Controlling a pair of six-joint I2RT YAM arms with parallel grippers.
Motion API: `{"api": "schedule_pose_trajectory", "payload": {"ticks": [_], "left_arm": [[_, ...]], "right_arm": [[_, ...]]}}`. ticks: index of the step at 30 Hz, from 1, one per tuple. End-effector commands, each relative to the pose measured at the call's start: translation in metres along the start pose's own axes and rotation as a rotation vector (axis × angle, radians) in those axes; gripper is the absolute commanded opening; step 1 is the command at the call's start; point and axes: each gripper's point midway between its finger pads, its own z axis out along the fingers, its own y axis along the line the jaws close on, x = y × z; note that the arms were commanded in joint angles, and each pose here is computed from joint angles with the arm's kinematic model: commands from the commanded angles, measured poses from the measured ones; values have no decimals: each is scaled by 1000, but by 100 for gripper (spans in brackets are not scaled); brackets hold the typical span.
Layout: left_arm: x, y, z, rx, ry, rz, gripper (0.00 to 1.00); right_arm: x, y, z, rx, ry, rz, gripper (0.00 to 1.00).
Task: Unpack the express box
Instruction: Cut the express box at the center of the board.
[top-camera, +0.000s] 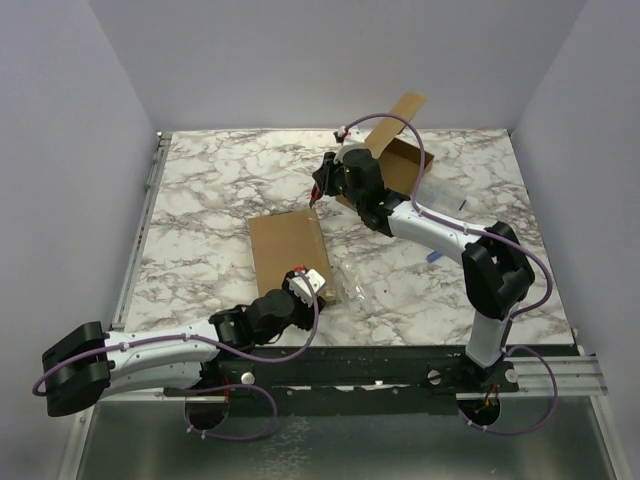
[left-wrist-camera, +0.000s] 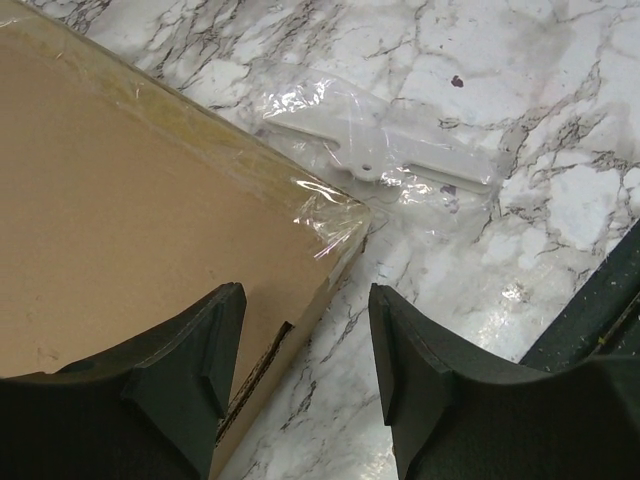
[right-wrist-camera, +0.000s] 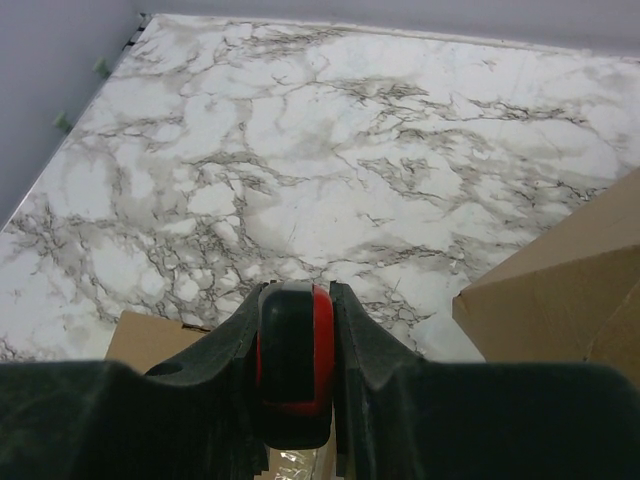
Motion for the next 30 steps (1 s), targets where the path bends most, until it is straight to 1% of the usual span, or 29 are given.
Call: {"api": "schedule_pose_trajectory", "payload": {"ticks": [1, 12, 24, 30], "left_arm": [[-11, 7, 2, -57, -39, -29, 59], [-10, 10, 3, -78, -35, -33, 59], [-10, 11, 4, -88, -32, -34, 58], [-8, 10, 7, -90, -17, -27, 57]], "right_arm": [[-9, -2, 5, 24, -13, -1, 0], [-19, -9, -2, 79, -43, -28, 0], [-3, -11, 5, 84, -8, -41, 0], [-9, -10, 2, 83, -17, -63, 0]]}}
